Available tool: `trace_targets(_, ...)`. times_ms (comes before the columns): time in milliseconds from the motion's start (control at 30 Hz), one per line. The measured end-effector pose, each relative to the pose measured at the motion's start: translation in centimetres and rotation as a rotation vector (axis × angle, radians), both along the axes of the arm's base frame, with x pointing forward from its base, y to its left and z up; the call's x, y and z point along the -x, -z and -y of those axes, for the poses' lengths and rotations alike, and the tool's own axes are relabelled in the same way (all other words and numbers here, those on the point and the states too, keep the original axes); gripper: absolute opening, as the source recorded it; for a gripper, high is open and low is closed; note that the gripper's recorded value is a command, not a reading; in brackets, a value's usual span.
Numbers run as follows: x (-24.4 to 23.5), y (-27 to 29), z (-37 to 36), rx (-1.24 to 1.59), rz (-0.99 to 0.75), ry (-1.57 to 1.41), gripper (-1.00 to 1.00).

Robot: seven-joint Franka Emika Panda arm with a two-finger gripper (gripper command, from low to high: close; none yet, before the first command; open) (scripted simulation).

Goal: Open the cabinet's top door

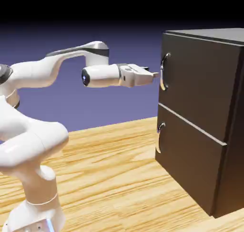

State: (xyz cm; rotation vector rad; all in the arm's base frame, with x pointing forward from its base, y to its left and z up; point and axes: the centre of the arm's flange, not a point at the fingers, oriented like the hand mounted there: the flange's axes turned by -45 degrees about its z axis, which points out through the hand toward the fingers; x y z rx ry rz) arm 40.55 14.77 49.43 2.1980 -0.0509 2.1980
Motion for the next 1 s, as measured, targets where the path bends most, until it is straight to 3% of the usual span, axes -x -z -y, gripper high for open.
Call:
trace_targets(133,-4.3,0.0,0.1,0.001,0.0,0.0,0.0)
trace_targets(167,-5.0,0.0,0.2,0.0,0.0,0.0,-1.0)
trace_targets(1000,12.2,0.0,12.3,0.0,0.0,-0.547,-1.0)
